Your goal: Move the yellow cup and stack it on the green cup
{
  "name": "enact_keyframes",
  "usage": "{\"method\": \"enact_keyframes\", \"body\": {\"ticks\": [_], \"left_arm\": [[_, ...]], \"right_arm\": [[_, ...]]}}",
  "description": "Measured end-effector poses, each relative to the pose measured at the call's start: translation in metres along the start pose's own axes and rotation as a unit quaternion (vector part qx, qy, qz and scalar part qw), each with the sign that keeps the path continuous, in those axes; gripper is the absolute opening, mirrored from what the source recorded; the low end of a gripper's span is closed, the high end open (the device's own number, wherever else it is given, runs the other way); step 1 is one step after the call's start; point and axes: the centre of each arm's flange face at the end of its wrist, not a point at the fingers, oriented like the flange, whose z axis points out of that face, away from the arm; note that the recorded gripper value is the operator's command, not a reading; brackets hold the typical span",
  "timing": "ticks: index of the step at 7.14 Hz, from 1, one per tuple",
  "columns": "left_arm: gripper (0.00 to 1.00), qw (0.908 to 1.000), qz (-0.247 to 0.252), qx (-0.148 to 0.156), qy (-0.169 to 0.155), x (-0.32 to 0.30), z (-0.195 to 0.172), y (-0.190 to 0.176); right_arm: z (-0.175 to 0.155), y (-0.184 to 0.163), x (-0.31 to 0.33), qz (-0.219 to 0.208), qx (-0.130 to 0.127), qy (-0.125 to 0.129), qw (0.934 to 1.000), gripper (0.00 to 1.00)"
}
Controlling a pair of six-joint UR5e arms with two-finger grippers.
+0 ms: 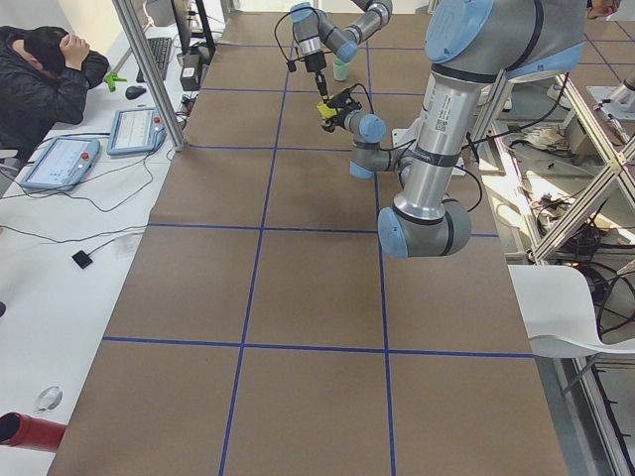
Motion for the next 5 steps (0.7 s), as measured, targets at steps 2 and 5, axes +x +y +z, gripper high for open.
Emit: {"method": "enact_keyframes", "body": {"ticks": [2,5], "left_arm": [[1.0,0.9998,-0.009,0.002,-0.015,-0.012,-0.007,0.0],[1.0,0.9941,0.012,-0.04,-0.1,-0.096,-0.051,-0.024]], "right_arm": [[-0.069,-0.046,0.066,0.043,0.105,0.035,0.993,0.0],[-0.184,-0.064,0.154,-0.002,0.235,0.101,0.9668,0.0]]}}
